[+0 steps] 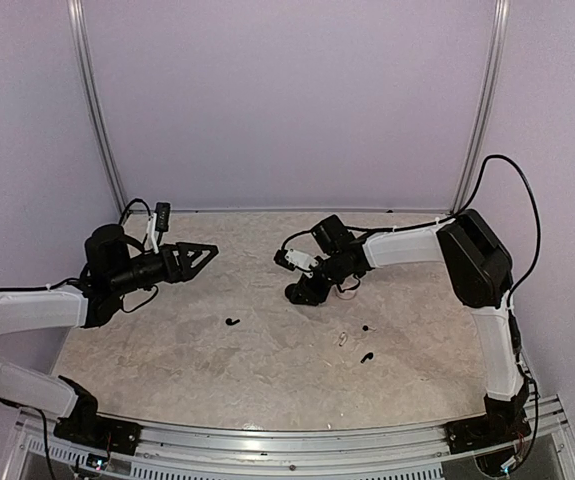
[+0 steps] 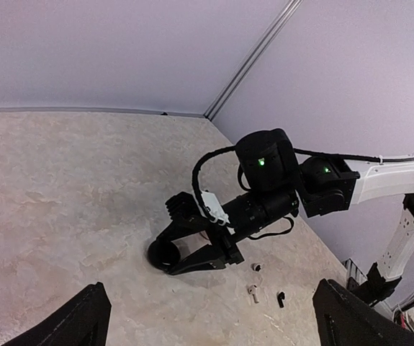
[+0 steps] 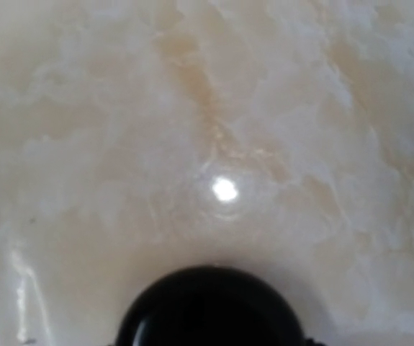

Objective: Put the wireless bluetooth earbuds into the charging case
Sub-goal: Pick up the charging case from the center of the board, then pass from the right arm to the left

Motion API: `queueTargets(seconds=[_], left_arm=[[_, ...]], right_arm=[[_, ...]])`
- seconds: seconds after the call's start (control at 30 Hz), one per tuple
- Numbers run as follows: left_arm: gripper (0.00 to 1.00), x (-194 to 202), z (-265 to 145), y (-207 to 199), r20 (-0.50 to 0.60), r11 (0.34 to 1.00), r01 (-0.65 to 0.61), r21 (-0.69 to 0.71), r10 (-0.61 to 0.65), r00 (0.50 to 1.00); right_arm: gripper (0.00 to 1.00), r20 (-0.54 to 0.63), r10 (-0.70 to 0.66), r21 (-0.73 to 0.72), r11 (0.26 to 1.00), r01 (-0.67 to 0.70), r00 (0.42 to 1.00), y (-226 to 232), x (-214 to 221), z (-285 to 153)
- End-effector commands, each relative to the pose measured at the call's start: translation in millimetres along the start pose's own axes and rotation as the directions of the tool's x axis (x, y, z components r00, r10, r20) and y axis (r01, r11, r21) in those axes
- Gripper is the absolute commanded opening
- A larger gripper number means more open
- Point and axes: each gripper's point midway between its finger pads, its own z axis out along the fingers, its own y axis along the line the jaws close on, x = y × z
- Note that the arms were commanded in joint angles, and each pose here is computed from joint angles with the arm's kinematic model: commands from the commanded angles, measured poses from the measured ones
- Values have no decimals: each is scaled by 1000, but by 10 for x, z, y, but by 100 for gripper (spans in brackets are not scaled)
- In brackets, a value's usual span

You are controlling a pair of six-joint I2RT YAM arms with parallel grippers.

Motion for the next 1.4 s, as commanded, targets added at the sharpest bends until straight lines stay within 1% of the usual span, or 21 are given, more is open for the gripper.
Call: queueTargets(seconds=[0.0, 0.17, 0.3, 0.4, 0.47, 0.53, 0.7, 0.8, 0.87, 1.03, 1.2, 1.27, 1.37], left_arm=[[99, -77, -21, -91, 30, 999, -21, 42, 20, 999], [99, -53, -10, -115, 27, 998, -17, 54, 16, 1000], [98, -15, 18, -99, 26, 999, -41, 22, 40, 999], [98, 62, 72, -165, 17, 994, -112, -4, 113, 994], [97, 156, 122, -279, 3, 979, -202, -8, 202, 979], [97, 299, 170, -456, -15, 950, -313, 11, 313, 950], [95, 543, 136, -703, -18, 869, -492, 54, 494, 869], [95, 658, 35, -870, 13, 789, -609, 81, 610, 792], [95, 737, -26, -983, 31, 740, -667, 93, 667, 744], [95, 889, -60, -1217, 31, 652, -747, 129, 750, 661], [94, 939, -10, -1505, 33, 570, -803, 177, 811, 583], [92, 963, 22, -1600, 18, 549, -811, 200, 826, 564], [88, 1010, 40, -1749, 18, 515, -820, 249, 845, 535]], right_arm=[[36, 65, 14, -62, 998, -9, 998, 182, -193, -182], [36, 138, 51, -112, 993, -35, 989, 284, -373, -430], [34, 178, 97, -176, 982, -66, 979, 376, -414, -603], [34, 218, 132, -229, 970, -81, 967, 435, -466, -771], [34, 241, 147, -265, 961, -81, 959, 488, -507, -894], [34, 259, 161, -301, 950, -79, 952, 558, -542, -1019], [34, 287, 193, -377, 923, -75, 938, 764, -608, -1349], [34, 291, 222, -444, 893, -74, 930, 926, -636, -1549], [34, 292, 244, -490, 869, -75, 925, 1037, -645, -1674], [34, 269, 287, -577, 812, -85, 919, 1267, -587, -1924], [33, 217, 311, -640, 761, -106, 925, 1492, -484, -2044], [33, 194, 308, -659, 744, -109, 931, 1609, -447, -2067], [32, 176, 314, -706, 701, -103, 933, 1784, -427, -2138]])
